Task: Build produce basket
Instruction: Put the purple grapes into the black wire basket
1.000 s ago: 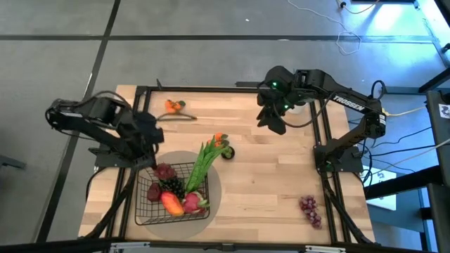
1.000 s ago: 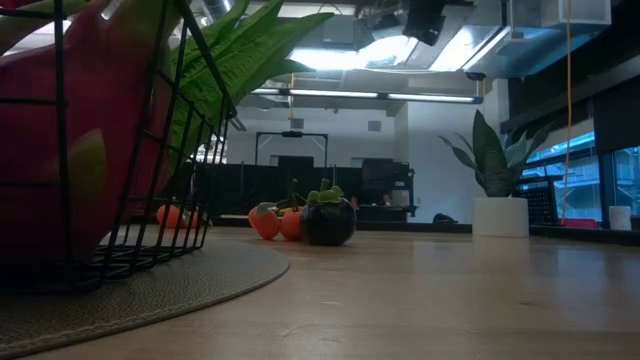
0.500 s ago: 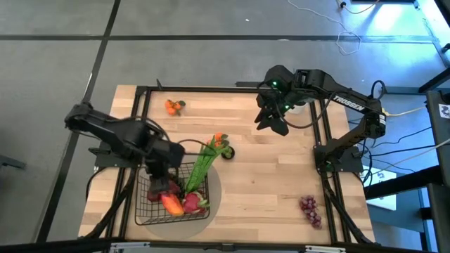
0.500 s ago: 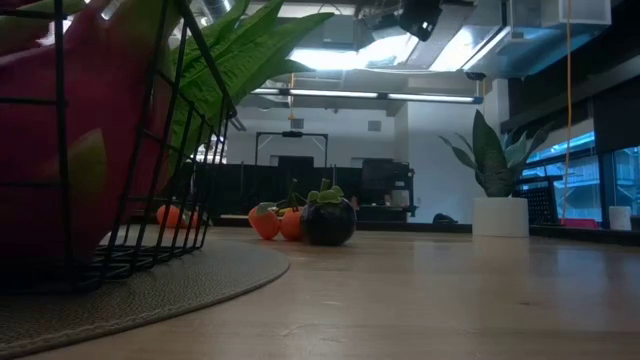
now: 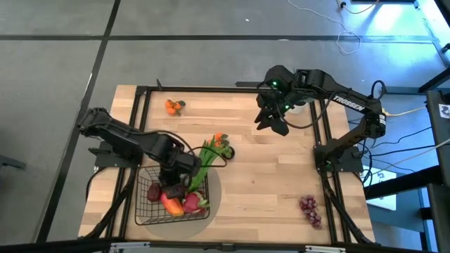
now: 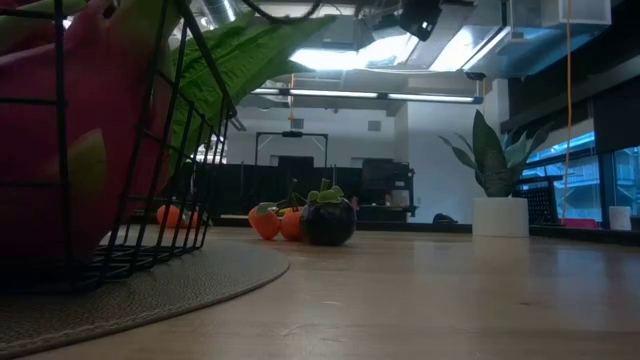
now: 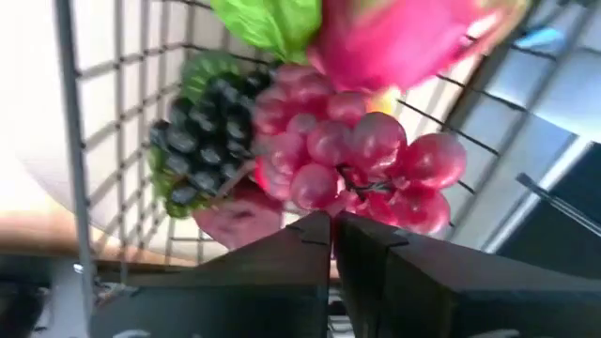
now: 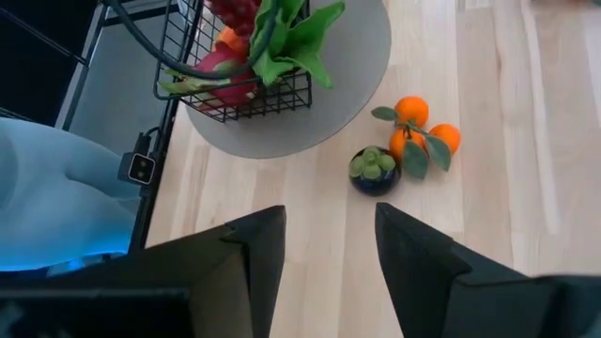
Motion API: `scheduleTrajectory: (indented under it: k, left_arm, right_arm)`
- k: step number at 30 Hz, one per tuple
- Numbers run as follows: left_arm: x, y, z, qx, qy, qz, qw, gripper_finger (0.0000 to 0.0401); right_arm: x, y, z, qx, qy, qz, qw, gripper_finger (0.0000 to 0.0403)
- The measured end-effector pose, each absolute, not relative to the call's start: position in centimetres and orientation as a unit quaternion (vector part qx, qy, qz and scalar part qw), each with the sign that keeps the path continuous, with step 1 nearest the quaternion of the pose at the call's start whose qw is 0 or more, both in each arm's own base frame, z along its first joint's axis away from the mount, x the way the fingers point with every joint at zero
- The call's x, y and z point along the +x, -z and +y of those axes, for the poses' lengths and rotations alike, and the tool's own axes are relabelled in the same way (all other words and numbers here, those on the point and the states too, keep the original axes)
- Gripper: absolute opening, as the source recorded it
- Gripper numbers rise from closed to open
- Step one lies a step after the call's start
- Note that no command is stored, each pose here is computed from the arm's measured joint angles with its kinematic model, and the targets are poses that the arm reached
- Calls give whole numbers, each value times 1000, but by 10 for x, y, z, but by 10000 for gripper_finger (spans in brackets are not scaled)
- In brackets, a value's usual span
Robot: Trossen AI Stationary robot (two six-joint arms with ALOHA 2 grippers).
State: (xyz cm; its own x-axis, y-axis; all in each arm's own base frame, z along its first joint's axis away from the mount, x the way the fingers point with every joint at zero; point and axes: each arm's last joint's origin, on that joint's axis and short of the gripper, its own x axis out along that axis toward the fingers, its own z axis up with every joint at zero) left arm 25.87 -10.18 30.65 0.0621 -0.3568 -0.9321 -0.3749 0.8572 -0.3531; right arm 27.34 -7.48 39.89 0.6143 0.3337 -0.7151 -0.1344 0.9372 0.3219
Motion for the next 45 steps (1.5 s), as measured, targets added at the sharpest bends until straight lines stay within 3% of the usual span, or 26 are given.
scheduleTrajectory:
  k: [7,13,28,40,45]
  left_arm:
    - [267,-301,-90,-232,-65,668,705,0]
    - [263,-299,-77,-208,-116,676,697,0]
    - [269,-299,-55,-160,-117,667,718,1]
    - [270,-299,-48,-159,-131,663,720,88]
    - [266,-301,-45,-167,-138,668,712,97]
  right_arm:
    - [273,-399,-75,100,-140,416,893,154]
    - [273,-399,-75,100,-140,416,893,154]
    - [273,-399,-75,101,-140,416,893,154]
    - [273,-399,-75,100,-140,416,893,154]
    - [273,-399,-75,98,-141,416,893,154]
